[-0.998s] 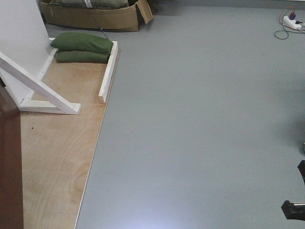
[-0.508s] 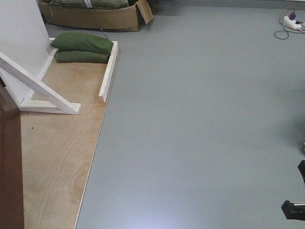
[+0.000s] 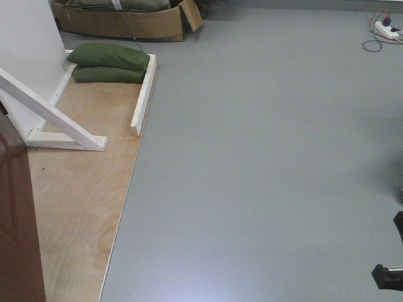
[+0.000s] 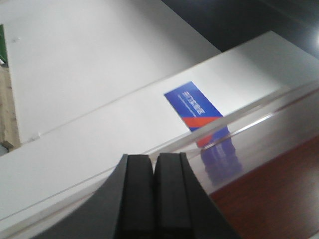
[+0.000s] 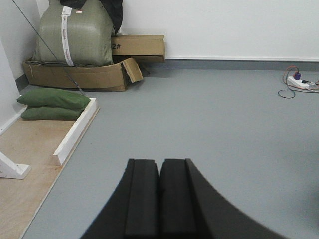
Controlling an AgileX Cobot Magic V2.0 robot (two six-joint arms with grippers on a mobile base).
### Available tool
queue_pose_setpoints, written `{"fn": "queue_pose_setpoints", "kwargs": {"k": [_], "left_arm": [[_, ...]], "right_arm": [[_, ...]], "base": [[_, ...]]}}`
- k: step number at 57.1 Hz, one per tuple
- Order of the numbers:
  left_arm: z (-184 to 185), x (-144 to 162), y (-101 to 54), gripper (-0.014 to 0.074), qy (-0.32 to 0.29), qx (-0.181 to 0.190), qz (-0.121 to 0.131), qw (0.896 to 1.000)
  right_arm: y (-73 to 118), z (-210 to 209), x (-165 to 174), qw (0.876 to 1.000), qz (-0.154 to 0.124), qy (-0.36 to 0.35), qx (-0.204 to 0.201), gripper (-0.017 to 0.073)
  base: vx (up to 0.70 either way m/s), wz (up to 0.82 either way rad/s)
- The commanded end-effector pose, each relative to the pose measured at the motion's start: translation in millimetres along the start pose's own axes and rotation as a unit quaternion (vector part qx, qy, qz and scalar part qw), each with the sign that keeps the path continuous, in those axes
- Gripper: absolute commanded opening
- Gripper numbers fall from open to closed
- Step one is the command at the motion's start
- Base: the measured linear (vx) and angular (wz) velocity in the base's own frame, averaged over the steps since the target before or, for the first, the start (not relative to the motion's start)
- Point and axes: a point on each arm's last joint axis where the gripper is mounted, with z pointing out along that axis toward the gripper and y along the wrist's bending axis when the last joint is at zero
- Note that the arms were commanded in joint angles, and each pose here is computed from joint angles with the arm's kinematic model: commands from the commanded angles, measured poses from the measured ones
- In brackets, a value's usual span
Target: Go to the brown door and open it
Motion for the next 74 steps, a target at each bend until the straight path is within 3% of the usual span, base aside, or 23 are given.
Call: {"fn": "queue_pose_setpoints", "kwargs": {"k": [1, 20, 30, 56, 74], "left_arm": [[-17.8, 7.0, -29.0, -0.0006, 0.065, 0.061, 0.007, 0.996], [-26.2, 5.3, -36.1, -0.0006, 0.066, 0.074, 0.018, 0.995], [-24.8, 12.8, -35.5, -0.0006, 0.104, 0.081, 0.021, 0.991], [3.6, 62.5, -2.5, -0.0006, 0.313, 0.070, 0.006, 0.947], [6.9, 98.2, -5.0, -0.0006, 0.342, 0.070, -0.009, 0.937]], "right_arm": [[-0.5, -0.3, -6.1, 0.999, -0.003, -0.042, 0.003, 0.0000], [-0.5, -0.3, -6.1, 0.999, -0.003, -0.042, 0.003, 0.0000], [-0.5, -0.3, -6.1, 0.999, -0.003, -0.042, 0.003, 0.0000], [-0.5, -0.3, -6.1, 0.999, -0.003, -0.042, 0.003, 0.0000], [-0.5, -0.3, -6.1, 0.999, -0.003, -0.042, 0.003, 0.0000]], "base": [[0.00, 0.00], [0.00, 0.00], [0.00, 0.00], [0.00, 0.00], [0.00, 0.00]]}}
